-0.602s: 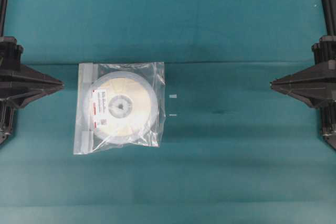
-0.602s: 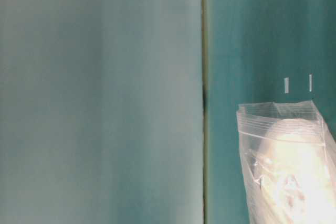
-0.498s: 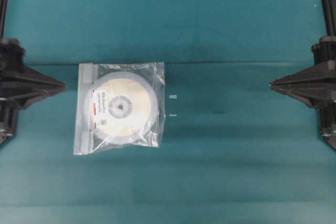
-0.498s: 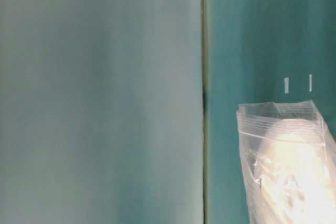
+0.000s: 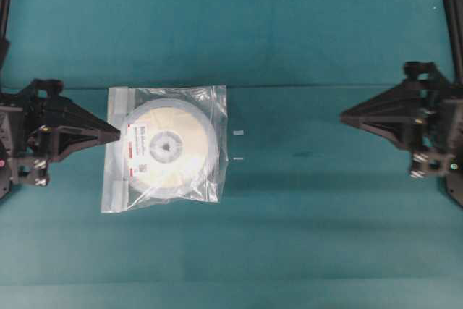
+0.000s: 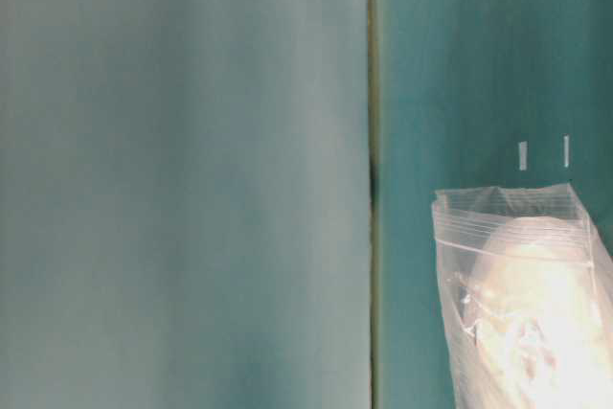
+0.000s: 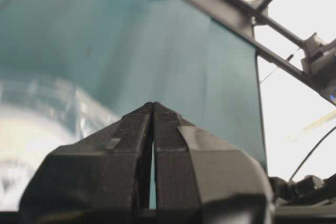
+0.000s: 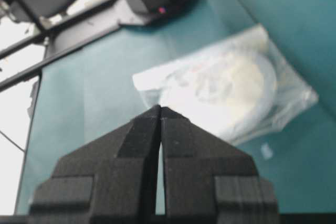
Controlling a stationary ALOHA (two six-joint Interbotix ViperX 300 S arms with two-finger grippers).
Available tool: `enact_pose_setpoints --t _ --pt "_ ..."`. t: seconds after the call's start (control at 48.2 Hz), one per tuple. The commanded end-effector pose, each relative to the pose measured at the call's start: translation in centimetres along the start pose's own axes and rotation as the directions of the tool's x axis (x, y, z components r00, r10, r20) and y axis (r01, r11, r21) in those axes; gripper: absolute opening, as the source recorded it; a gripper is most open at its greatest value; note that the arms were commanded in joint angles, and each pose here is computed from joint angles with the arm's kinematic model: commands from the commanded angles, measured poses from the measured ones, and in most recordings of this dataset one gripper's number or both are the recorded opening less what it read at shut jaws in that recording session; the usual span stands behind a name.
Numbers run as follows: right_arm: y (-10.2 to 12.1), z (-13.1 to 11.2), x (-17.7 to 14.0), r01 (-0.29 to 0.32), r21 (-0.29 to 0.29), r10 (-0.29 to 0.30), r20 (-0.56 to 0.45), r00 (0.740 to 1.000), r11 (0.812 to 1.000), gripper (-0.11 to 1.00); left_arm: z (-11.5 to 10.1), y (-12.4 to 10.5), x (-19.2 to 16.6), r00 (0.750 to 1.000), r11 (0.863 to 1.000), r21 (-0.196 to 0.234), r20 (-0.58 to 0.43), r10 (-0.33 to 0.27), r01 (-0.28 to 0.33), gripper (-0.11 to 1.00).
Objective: Take out the reel from the clear zip bag.
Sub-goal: 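Move both grippers inward toward the clear bag holding the white reel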
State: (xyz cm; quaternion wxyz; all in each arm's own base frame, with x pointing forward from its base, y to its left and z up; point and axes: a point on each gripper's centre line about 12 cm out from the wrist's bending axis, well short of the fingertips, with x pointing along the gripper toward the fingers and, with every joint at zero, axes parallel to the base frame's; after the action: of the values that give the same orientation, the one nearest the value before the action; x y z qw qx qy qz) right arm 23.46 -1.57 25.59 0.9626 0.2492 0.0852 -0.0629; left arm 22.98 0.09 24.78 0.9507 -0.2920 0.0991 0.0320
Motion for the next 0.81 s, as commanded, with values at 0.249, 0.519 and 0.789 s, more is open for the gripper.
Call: enact_pose_setpoints --t 0.249,0.519,0.789 --pt "-2.5 0.0 4.9 0.166 0.187 -0.147 -0.113 0.983 0.968 0.0 -1.5 3.3 0.4 0.975 0.934 -0.288 -0.13 0.181 -0.212 -0.02" --pt "-3.0 -1.3 8.1 0.241 0.272 -0.183 -0.222 0.958 0.932 0.0 -4.8 6.7 -0.9 0.935 0.873 -0.345 -0.209 0.285 -0.343 -0.02" --pt "-3.5 -1.3 8.9 0.261 0.29 -0.199 -0.227 0.953 0.921 0.15 -7.4 9.1 -2.0 0.924 0.853 -0.36 -0.206 0.323 -0.378 -0.01"
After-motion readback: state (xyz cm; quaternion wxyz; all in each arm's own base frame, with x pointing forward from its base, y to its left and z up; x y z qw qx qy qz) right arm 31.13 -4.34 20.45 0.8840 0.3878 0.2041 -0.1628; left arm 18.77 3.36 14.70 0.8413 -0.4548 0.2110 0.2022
